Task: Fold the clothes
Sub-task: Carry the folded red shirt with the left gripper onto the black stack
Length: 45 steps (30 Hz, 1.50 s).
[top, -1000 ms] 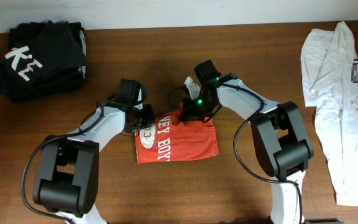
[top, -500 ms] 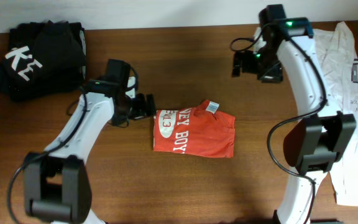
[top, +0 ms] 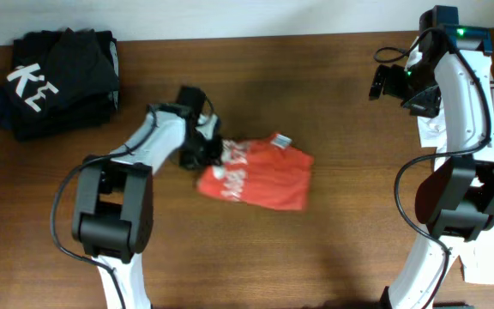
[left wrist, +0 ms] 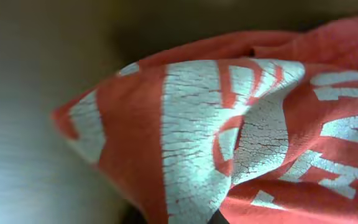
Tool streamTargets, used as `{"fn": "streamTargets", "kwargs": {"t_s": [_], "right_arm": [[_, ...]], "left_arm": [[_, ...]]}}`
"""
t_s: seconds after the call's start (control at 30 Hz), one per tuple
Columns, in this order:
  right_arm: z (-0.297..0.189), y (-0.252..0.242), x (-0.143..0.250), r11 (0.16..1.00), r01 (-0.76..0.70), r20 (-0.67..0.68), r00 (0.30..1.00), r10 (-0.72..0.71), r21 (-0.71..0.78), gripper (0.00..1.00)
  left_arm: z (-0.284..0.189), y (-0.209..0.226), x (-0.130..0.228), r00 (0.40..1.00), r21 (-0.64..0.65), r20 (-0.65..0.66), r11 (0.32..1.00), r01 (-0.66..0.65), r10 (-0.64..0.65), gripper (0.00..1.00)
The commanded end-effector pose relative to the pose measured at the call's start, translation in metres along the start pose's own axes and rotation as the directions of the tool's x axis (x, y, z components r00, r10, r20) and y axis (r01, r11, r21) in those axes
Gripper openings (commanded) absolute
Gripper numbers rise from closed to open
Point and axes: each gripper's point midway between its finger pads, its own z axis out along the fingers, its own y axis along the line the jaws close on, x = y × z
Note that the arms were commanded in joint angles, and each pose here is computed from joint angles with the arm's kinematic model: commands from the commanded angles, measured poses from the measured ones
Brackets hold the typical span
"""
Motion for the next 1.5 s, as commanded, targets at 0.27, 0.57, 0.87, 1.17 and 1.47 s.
{"fn": "streamTargets", "kwargs": {"t_s": [0.27,0.57,0.87,1.17,1.47], "right_arm": [[-0.008,-0.001,-0.004,1.000,0.010,0.026,1.000,-0.010,0.007,0.99],[-0.008,-0.001,-0.004,1.000,0.010,0.027,1.000,-0.010,0.007,0.99],[-0.008,-0.001,-0.004,1.000,0.010,0.027,1.000,-0.010,0.007,0.99],[-0.008,-0.001,-0.004,1.000,0.010,0.027,1.000,-0.010,0.007,0.99],[-0.008,-0.001,-0.004,1.000,0.010,0.026,1.000,-0.010,0.007,0.99]], "left_arm": [[-0.185,0.157,-0.180,0.758,-0.591,0.602,0.779,0.211,0.251,0.01],[-0.303,0.181,-0.205,0.525,-0.443,0.837,0.753,0.487,0.153,0.01],[-0.366,0.259,-0.180,0.340,-0.316,0.937,0.600,0.735,0.077,0.01],[-0.312,0.348,-0.155,0.407,-0.332,0.911,0.479,0.813,-0.060,0.03],[-0.350,0.362,-0.147,0.415,-0.366,0.910,0.448,0.816,-0.013,0.99]]}}
